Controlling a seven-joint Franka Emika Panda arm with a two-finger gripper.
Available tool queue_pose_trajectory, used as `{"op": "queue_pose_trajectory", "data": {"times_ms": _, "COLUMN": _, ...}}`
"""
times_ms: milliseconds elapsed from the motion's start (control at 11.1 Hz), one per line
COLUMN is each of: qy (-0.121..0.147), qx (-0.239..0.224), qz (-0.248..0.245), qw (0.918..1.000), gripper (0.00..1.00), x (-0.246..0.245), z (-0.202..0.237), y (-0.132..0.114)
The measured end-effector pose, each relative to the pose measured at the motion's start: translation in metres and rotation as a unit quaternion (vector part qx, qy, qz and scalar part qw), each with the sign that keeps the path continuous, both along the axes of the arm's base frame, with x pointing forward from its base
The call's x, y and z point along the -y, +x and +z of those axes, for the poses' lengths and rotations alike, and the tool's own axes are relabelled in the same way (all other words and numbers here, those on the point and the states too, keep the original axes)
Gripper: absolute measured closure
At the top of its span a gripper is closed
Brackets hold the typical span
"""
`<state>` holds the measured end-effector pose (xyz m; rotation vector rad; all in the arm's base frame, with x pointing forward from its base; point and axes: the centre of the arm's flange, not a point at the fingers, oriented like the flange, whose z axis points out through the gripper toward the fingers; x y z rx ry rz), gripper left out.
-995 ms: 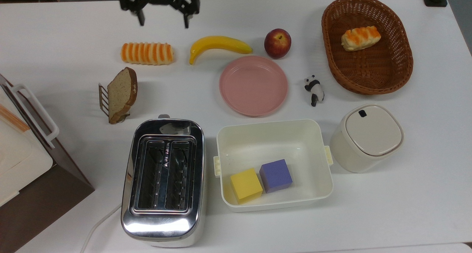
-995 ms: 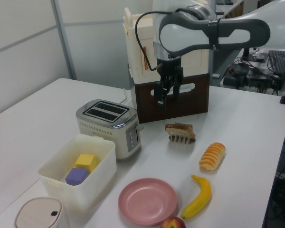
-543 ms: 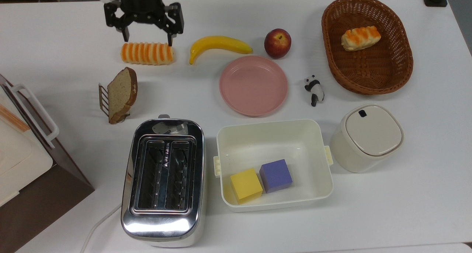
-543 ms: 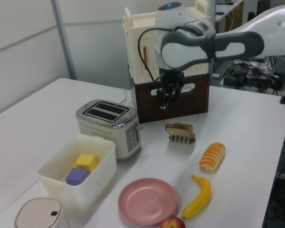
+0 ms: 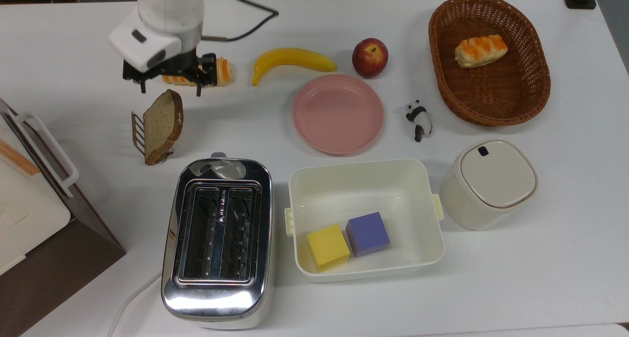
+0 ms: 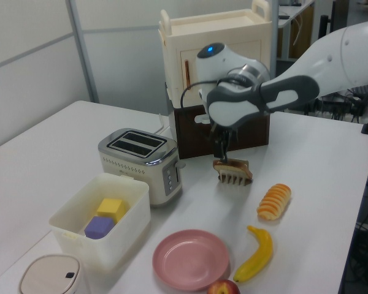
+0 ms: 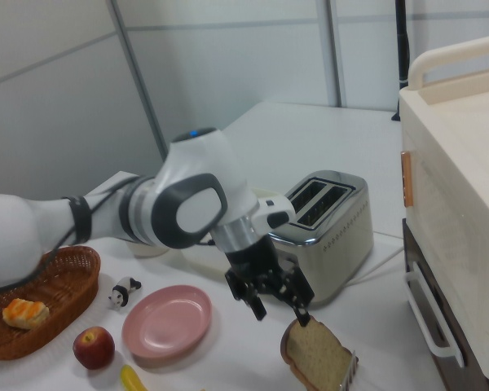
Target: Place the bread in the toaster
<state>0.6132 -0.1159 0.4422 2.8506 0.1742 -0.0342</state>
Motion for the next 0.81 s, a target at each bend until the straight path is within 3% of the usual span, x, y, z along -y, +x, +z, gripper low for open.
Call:
{"op": "queue_pose_trajectory", "data": {"times_ms": 181, "qy": -0.009, "qx": -0.022, "qz": 0.014, "qw": 0.9996, "gripper": 0.04, "x": -0.008, "z": -0.027, "y": 0.006}}
{"op": "queue_pose_trajectory", "data": {"times_ms": 362, "qy": -0.013, "qx": -0.031, "qz": 0.024, "qw": 0.9991, "gripper": 0.26, "x": -0.015, "z": -0.043, "y": 0.011}}
{"op": "queue_pose_trajectory", "data": {"times_ms": 633, "qy": -0.017, "qx": -0.026, "qz": 0.027, "qw": 0.9992, "gripper": 0.75, "x": -0.013, "z": -0.048, "y": 0.015}}
{"op": "queue_pose_trajectory", "data": {"times_ms": 724, "qy": -0.019, "qx": -0.017, "qz": 0.025, "qw": 0.9994, "gripper": 0.85, "x": -0.010, "z": -0.040, "y": 0.018}}
{"op": "queue_pose_trajectory", "data": {"times_ms": 814, "qy": -0.024, "qx": -0.002, "qz": 0.022, "qw": 0.9995, "gripper": 0.87, "x": -0.001, "z": -0.024, "y": 0.022}}
